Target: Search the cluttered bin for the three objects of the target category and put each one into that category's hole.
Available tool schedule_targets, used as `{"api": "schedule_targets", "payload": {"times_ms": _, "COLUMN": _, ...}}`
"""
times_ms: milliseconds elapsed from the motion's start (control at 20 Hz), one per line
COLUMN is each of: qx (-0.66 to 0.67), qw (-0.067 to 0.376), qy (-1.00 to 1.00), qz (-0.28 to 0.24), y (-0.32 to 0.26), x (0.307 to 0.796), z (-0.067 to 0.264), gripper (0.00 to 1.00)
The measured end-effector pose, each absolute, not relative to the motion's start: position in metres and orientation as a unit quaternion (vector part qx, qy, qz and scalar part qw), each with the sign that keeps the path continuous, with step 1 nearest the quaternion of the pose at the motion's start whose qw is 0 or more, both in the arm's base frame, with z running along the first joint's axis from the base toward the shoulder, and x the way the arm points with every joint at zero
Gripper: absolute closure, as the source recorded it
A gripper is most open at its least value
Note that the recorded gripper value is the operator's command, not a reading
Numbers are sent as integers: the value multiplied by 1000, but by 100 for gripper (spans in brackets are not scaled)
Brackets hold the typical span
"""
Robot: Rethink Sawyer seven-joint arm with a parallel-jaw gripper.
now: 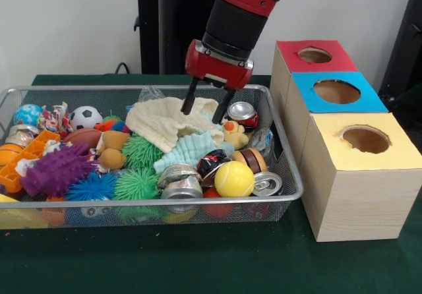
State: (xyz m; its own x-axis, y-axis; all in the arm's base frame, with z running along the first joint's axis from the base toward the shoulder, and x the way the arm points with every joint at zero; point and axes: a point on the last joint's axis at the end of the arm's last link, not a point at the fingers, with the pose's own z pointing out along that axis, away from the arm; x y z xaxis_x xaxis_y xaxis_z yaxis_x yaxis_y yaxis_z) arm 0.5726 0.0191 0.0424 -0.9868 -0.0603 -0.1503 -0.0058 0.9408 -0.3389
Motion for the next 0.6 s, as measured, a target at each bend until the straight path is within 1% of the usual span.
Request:
{"api": "schedule_targets", "payload": {"times_ms": 250, "qx": -13, "qw": 77, "qy": 982, "qz": -173, "y": 14, "x": 581, "z": 51, "gripper": 0}}
{"api": "schedule_targets", "payload": {"times_ms": 600, "qx": -7, "qw": 86, "qy": 981, "qz": -173, "y": 12, "x": 592, "z": 55, "gripper": 0}}
